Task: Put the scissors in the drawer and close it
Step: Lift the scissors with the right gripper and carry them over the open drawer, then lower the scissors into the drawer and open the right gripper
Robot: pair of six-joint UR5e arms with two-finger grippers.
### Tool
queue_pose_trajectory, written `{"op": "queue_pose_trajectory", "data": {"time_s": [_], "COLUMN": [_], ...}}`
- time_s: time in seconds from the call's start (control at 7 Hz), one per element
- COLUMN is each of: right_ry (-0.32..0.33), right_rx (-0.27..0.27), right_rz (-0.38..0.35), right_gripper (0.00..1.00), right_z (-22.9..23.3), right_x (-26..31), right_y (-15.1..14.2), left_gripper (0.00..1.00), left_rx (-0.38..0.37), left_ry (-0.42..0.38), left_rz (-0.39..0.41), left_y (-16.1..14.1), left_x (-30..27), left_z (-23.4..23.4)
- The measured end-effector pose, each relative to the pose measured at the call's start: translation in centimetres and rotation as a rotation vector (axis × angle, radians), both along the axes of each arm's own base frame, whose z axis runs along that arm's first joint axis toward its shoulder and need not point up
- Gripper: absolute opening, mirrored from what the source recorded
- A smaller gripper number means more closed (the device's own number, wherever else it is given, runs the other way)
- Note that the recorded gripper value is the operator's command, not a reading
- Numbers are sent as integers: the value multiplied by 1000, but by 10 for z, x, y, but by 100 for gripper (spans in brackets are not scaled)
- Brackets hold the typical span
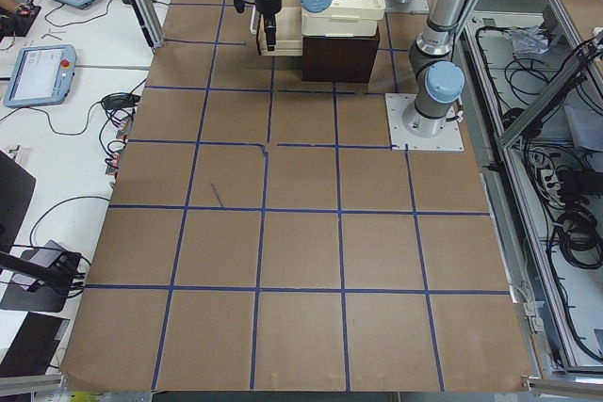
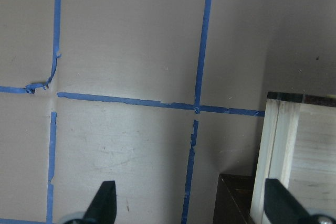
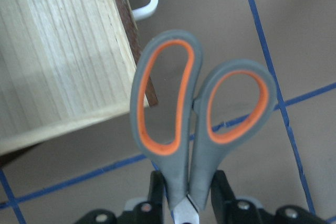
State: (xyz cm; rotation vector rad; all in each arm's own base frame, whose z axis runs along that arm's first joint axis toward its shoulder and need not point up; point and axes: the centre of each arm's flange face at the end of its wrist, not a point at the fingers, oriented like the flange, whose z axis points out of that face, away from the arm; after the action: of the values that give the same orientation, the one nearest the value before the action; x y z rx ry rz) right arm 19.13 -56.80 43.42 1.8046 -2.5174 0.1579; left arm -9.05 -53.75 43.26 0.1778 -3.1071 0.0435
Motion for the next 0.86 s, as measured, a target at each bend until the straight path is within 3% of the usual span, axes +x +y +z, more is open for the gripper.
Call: {"op": "queue_pose_trajectory", "data": {"time_s": [0.14,0.43,0.86], "right_ry": [-7,-10,0], "right_rx": [18,55,80], "right_rz": [-18,19,99], "right_gripper": [11,12,13], "right_z": [2,-19,-43], "right_x": [47,130,171], "right_y": [10,33,29], "left_gripper": [100,100,100], "left_rx": [0,-2,-2], "left_ry": [0,1,3], "left_rz": [0,0,0], "left_y": [0,0,0], "left_x": [0,0,0], "left_z": [0,-1,-4]}}
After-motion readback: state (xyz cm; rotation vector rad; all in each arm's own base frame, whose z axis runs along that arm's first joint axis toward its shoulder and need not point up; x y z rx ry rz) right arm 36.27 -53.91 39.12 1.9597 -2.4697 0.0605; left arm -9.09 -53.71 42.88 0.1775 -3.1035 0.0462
